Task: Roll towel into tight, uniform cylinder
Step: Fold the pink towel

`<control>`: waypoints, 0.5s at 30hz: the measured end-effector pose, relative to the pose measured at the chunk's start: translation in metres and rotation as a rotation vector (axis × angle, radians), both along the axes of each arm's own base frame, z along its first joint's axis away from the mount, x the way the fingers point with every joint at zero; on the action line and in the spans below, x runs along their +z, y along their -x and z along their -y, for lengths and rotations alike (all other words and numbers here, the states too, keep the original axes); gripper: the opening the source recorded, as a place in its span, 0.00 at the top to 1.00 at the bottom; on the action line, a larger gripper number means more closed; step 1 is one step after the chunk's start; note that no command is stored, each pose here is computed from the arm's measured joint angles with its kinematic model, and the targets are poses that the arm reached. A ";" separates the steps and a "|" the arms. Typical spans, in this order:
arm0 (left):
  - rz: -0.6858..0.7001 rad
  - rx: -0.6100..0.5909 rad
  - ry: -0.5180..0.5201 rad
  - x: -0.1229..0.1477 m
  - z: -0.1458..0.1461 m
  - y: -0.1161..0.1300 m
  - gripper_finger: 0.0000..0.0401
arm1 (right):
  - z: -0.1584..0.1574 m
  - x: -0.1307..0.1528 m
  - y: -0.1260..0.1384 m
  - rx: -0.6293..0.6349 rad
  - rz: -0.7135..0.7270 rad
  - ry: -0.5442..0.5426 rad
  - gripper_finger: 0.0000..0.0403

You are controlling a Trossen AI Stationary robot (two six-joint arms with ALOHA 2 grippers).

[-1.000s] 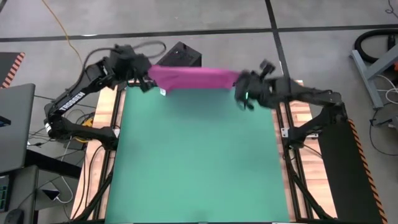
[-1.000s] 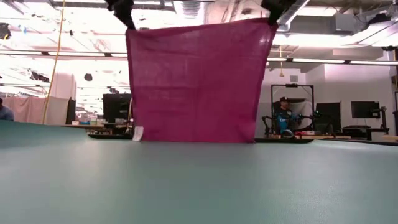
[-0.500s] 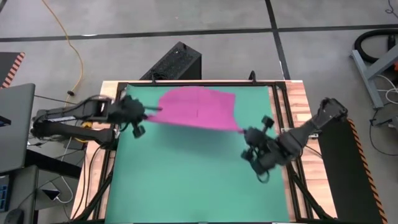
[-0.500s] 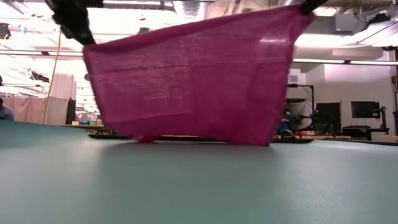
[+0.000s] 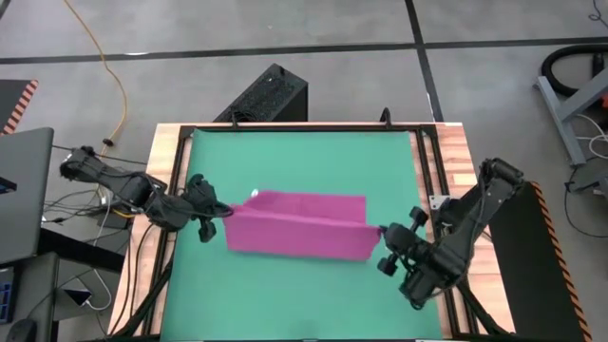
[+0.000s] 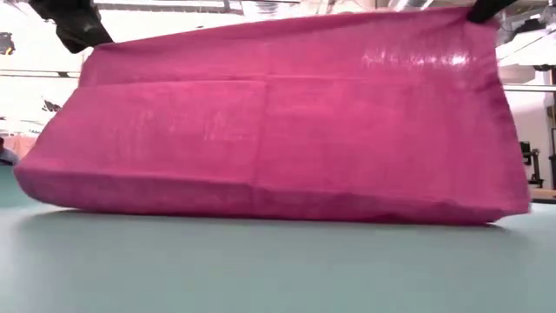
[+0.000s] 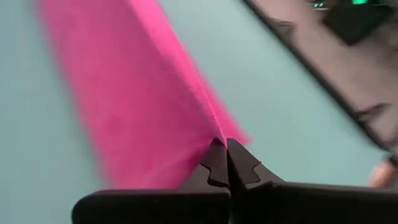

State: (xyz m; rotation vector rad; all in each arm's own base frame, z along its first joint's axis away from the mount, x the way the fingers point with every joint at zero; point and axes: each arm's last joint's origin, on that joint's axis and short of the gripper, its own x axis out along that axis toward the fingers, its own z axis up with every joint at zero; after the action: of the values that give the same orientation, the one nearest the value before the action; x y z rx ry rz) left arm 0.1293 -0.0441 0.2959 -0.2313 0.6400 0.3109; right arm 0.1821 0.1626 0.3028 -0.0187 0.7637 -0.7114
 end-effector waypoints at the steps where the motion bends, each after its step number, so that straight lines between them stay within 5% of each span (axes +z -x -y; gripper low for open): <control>1: -0.004 0.006 -0.017 -0.001 0.000 -0.001 1.00 | 0.004 -0.001 -0.003 -0.022 -0.014 0.008 1.00; 15: -0.198 0.058 -0.031 -0.033 0.012 -0.025 1.00 | 0.028 -0.031 -0.057 -0.075 -0.261 -0.041 1.00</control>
State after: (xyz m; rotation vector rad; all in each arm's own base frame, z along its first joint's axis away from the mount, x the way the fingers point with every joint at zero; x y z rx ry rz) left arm 0.1542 -0.0559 0.2630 -0.1906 0.8241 0.4031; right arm 0.2392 0.1345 0.2716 -0.0465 1.0331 -0.7735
